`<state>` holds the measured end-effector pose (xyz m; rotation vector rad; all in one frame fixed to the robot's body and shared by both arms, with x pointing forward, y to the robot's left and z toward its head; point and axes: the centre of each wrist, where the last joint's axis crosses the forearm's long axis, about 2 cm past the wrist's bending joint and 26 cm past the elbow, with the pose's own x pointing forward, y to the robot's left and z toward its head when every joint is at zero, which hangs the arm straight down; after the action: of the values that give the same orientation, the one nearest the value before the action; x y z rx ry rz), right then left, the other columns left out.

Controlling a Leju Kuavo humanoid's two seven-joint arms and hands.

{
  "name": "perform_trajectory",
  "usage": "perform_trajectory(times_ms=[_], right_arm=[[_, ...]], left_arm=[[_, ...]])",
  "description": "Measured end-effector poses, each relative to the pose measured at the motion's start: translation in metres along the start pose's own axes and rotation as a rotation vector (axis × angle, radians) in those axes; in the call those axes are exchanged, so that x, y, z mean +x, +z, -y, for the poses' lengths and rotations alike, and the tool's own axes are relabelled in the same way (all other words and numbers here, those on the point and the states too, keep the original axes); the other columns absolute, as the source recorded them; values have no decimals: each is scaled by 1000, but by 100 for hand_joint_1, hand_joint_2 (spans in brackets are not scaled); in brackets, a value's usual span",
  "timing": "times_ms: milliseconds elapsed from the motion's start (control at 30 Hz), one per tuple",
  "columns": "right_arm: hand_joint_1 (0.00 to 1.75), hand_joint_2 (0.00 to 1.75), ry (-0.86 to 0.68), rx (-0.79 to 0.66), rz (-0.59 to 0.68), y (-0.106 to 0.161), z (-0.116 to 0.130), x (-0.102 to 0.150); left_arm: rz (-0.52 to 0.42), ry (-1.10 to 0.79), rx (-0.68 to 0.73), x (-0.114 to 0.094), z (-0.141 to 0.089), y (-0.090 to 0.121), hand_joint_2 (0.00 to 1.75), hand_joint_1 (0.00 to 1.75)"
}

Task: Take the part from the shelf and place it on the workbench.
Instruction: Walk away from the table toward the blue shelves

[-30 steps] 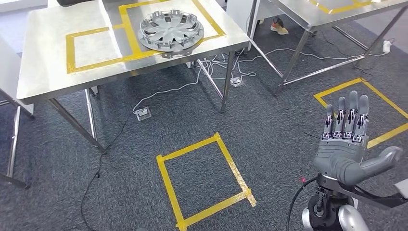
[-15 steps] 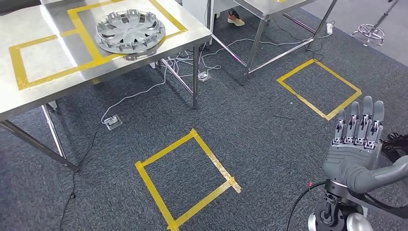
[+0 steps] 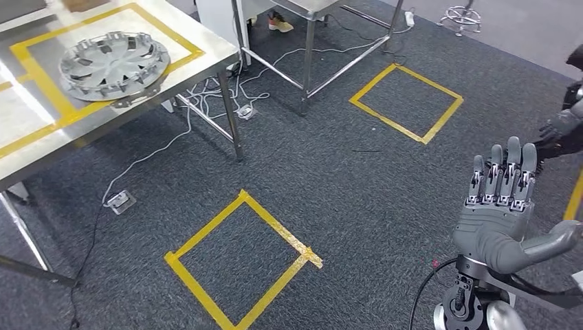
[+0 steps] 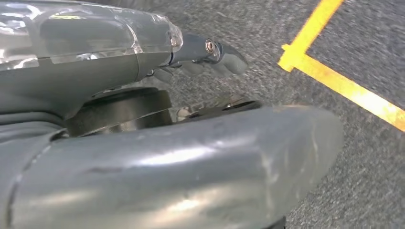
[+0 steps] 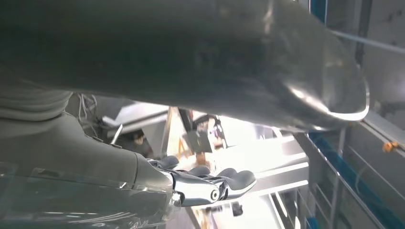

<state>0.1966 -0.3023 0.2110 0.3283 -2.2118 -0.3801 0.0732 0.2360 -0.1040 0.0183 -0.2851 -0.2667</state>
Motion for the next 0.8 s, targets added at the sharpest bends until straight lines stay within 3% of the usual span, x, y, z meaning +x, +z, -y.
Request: perform_trajectory(times_ms=[800], right_arm=[[0,0,-25,28,0,-2,-3,-6]], left_arm=[[-2,26,-3,3,1,0,0,0]])
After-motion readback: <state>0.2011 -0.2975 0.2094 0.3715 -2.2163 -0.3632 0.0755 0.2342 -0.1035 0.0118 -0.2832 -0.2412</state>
